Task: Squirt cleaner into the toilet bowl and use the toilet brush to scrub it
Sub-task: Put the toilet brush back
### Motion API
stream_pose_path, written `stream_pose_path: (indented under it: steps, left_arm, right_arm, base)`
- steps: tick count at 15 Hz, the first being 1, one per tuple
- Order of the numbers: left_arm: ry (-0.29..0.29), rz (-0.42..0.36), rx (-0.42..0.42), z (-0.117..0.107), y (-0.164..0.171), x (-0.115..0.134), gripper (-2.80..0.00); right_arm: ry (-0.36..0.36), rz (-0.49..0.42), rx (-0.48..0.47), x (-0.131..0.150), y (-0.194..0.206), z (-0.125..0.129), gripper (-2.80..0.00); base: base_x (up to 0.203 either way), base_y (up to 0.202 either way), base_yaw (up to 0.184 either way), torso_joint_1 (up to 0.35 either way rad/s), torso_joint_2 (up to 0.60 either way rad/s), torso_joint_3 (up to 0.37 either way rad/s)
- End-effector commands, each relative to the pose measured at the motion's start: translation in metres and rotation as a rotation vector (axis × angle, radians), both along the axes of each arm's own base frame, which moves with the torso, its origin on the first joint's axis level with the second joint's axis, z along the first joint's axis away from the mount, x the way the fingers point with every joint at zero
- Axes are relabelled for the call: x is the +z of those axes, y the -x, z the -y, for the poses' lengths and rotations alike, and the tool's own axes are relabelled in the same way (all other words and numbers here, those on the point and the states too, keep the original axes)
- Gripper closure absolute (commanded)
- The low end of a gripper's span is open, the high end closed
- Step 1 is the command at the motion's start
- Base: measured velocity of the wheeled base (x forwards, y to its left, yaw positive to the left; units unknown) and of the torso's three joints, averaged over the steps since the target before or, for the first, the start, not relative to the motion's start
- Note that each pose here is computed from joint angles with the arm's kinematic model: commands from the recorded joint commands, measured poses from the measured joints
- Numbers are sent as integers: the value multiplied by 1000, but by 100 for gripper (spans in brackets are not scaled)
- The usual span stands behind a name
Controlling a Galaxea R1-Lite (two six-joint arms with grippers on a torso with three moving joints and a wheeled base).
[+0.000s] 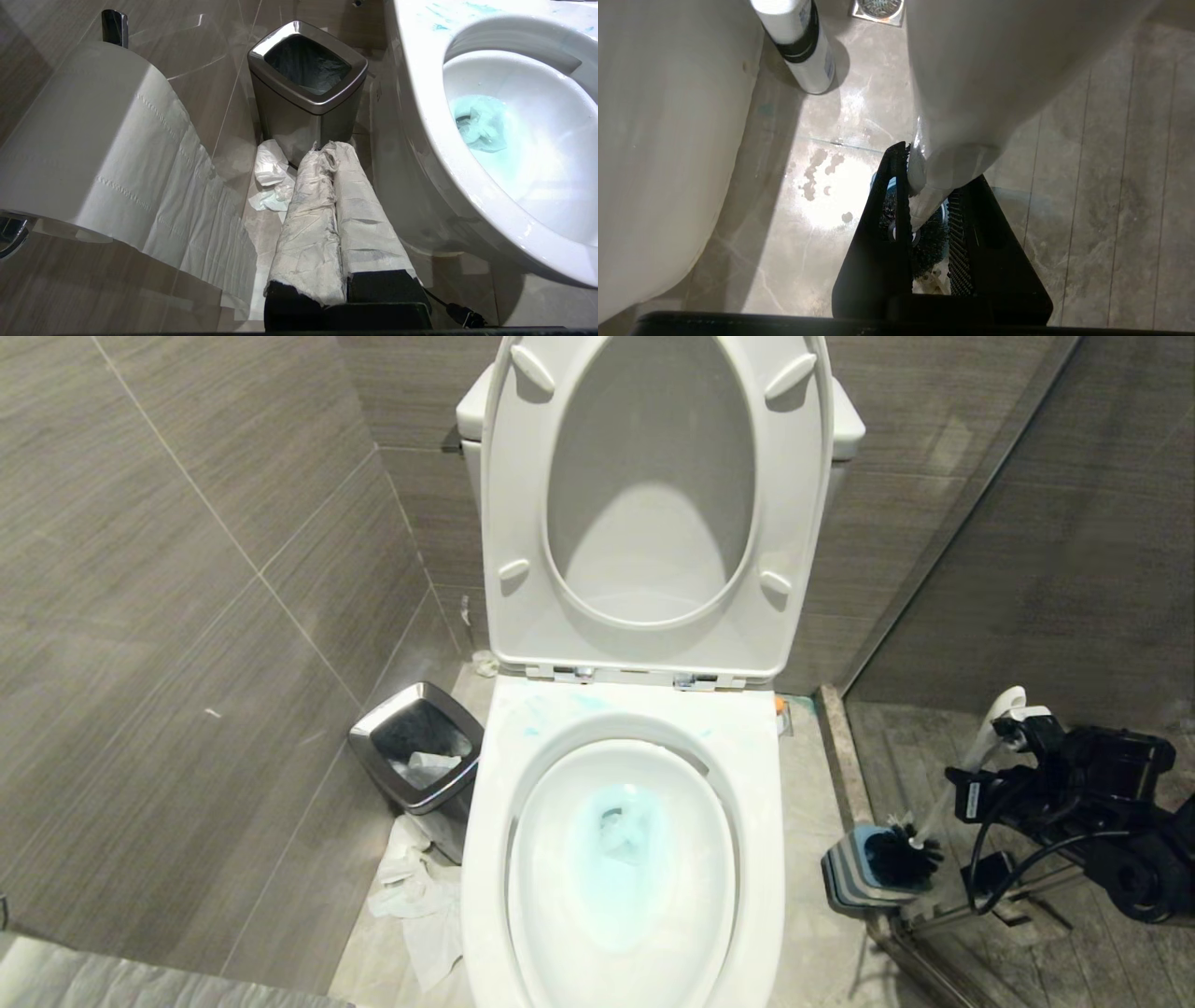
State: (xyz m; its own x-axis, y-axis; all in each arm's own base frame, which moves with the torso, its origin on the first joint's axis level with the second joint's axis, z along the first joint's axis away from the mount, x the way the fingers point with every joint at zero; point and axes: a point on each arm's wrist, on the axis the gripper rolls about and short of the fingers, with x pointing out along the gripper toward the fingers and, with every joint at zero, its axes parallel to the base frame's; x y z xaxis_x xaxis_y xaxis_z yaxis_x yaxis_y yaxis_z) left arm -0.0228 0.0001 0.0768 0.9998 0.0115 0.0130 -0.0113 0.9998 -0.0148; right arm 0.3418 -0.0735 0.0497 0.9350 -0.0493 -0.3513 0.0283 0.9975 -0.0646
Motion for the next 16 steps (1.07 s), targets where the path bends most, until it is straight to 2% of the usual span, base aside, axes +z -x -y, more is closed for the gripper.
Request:
stream_pose_path:
  steps: [1, 5, 8, 10, 12, 16]
  left_arm:
    - [1, -7, 1, 0, -1, -2, 0]
    - [1, -7, 1, 0, -1, -2, 0]
    - [1, -7, 1, 0, -1, -2, 0]
    - [1, -7, 1, 0, -1, -2, 0]
    - [1, -7, 1, 0, -1, -2, 0]
    - [0, -7, 1, 0, -1, -2, 0]
  right_arm:
    - [-3, -17, -4, -9, -3, 3, 0]
    - [-3, -1, -3, -24, -8, 9, 0]
    - [-13, -25, -10, -33, -2, 11, 0]
    - [-22, -32, 40, -39, -1, 10, 0]
    - [19, -54, 65, -47, 1, 10, 0]
    - [26, -98, 66, -64, 3, 13, 0]
  base:
    - [0, 0, 0, 0, 0, 0]
    - [0, 0, 0, 0, 0, 0]
    - [0, 0, 0, 0, 0, 0]
    - [0, 0, 0, 0, 0, 0]
    - [0, 0, 0, 0, 0, 0]
    - [0, 0, 0, 0, 0, 0]
